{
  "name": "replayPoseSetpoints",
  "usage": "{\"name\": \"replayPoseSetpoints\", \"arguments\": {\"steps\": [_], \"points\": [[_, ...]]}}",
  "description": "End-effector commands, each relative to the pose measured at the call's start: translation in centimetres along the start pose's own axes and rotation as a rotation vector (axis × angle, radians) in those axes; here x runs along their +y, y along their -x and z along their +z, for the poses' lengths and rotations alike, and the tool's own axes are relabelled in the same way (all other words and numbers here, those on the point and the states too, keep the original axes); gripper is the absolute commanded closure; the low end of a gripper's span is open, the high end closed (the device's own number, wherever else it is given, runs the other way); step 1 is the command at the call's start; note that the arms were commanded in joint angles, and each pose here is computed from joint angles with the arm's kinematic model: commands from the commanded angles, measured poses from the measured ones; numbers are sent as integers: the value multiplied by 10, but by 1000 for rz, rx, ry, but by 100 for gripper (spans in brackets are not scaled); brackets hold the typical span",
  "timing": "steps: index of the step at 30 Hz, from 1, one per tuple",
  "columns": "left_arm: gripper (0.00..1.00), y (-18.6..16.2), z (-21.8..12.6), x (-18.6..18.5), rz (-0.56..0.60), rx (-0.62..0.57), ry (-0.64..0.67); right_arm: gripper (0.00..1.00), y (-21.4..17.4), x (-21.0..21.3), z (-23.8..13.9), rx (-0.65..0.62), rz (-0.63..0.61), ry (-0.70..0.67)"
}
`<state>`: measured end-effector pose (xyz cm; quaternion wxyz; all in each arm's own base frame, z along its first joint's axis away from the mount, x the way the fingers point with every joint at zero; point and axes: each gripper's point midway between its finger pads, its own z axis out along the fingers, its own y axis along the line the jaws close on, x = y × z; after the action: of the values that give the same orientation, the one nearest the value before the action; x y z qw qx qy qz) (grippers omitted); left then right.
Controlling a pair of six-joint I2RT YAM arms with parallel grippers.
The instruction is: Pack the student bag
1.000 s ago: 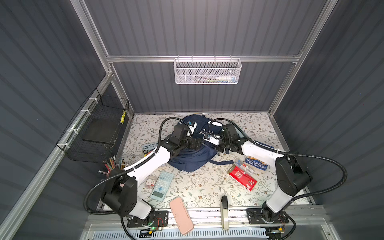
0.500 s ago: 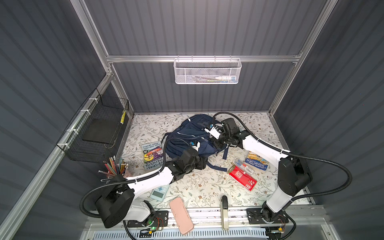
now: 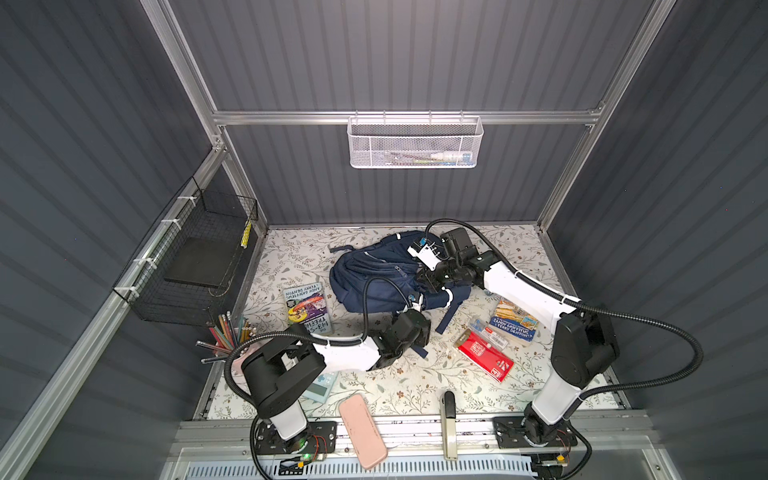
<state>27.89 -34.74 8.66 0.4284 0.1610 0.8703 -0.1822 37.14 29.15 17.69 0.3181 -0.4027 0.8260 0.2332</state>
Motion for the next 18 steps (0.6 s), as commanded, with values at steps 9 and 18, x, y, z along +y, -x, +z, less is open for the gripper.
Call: {"name": "replayPoseSetpoints", "arguments": {"steps": [9, 18], "points": [[59, 23, 17, 16, 92, -57, 154, 100, 30, 24, -18, -91, 29, 108], [100, 34, -3, 32, 19, -17, 101, 100, 18, 10, -13, -50, 6, 37]]}}
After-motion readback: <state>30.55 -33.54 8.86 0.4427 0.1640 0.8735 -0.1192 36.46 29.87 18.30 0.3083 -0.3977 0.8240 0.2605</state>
